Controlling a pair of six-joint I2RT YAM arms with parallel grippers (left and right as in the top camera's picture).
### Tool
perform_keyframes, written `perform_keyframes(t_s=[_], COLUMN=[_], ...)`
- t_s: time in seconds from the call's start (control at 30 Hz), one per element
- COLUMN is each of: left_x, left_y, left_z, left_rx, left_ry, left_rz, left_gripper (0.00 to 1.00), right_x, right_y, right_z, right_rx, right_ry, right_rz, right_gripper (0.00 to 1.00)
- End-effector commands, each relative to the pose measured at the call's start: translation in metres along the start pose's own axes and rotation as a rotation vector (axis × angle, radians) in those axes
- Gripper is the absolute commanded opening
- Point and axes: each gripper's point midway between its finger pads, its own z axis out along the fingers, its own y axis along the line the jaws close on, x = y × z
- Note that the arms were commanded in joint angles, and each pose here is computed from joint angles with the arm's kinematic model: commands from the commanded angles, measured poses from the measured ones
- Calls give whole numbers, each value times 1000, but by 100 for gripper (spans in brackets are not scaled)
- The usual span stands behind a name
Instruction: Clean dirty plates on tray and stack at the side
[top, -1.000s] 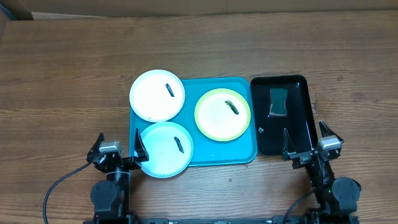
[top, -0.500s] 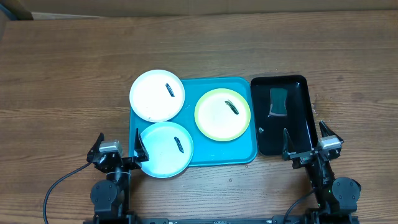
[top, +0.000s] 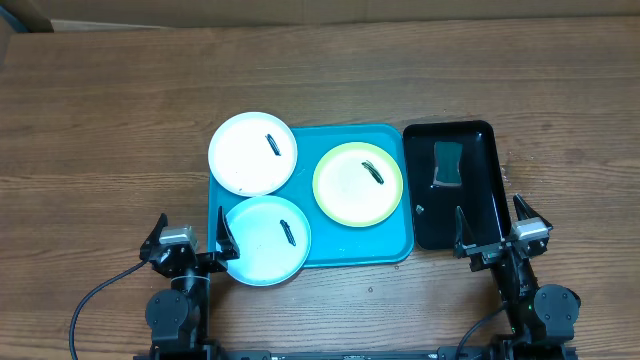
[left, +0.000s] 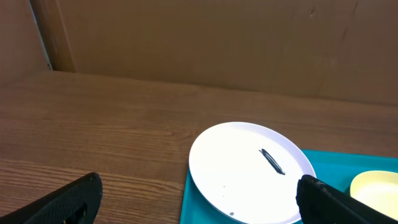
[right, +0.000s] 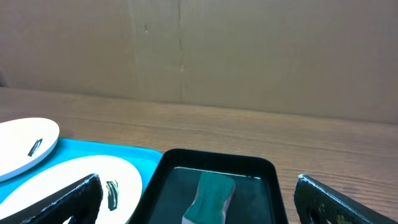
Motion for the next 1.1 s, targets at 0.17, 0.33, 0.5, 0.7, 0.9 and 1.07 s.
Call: perform_keyframes(t_s=[0.17, 0.33, 0.5, 0.7, 0.9, 1.07], left_x=[-28, -63, -122, -172, -187, -161], left_y=[-43, -60, -85, -119, -121, -132], left_z=[-11, -35, -52, -43, 5, 39], left_rx=[244, 328, 440, 613, 578, 602], left_ry=[-61, 22, 89, 378, 619, 791], left_rz=[20, -36, 3, -19, -87, -233], left_gripper=[100, 100, 100, 100, 100, 54], right_x=[2, 2, 2, 2, 2, 2], right_y=[-2, -2, -2, -2, -2, -2], right_z=[0, 0, 0, 0, 0, 0], right_rx=[11, 11, 11, 11, 11, 11], right_ry=[-5, -5, -5, -5, -5, -5], right_rz=[3, 3, 3, 3, 3, 3], right_gripper=[100, 100, 100, 100, 100, 100])
